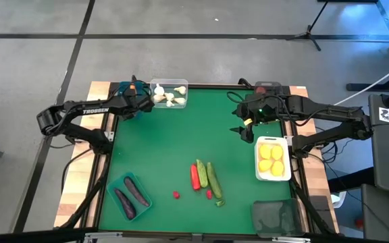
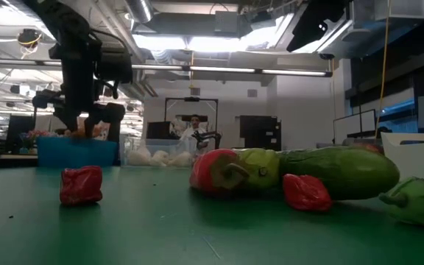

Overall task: Sort produce into baskets
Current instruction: Put the orange bell pepper into the blue bin, then put the red bell pepper into the blue bin

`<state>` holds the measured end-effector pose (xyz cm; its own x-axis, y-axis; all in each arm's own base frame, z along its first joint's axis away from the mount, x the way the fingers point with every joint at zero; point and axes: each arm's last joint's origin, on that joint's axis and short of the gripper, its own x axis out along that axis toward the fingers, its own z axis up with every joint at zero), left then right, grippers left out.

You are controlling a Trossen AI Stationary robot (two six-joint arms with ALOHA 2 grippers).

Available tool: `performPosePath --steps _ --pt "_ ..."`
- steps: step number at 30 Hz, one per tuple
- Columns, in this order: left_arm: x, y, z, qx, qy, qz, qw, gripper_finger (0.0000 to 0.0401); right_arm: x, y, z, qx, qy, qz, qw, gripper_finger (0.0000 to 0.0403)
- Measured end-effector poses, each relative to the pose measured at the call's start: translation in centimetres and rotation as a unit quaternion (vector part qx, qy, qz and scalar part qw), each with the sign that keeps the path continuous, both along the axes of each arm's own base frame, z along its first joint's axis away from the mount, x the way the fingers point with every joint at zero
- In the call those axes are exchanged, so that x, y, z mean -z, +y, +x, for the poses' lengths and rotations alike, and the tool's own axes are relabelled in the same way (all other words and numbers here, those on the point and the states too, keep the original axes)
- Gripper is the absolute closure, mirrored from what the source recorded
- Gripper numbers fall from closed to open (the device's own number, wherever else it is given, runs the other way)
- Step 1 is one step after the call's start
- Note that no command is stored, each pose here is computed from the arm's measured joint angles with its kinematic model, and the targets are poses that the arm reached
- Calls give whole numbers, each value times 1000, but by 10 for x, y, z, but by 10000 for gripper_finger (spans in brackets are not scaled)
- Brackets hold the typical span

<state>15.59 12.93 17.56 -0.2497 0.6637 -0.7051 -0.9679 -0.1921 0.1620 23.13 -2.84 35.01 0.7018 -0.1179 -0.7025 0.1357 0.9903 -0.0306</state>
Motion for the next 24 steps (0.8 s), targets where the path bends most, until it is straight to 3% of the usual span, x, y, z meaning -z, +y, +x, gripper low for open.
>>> performPosePath --steps 14,24 --pt "1 -1 0 67 50 -34 996 269 0 0 0 0 0 0 1000 68" --pt "1 -1 0 71 52 -37 995 163 0 0 0 0 0 0 1000 68"
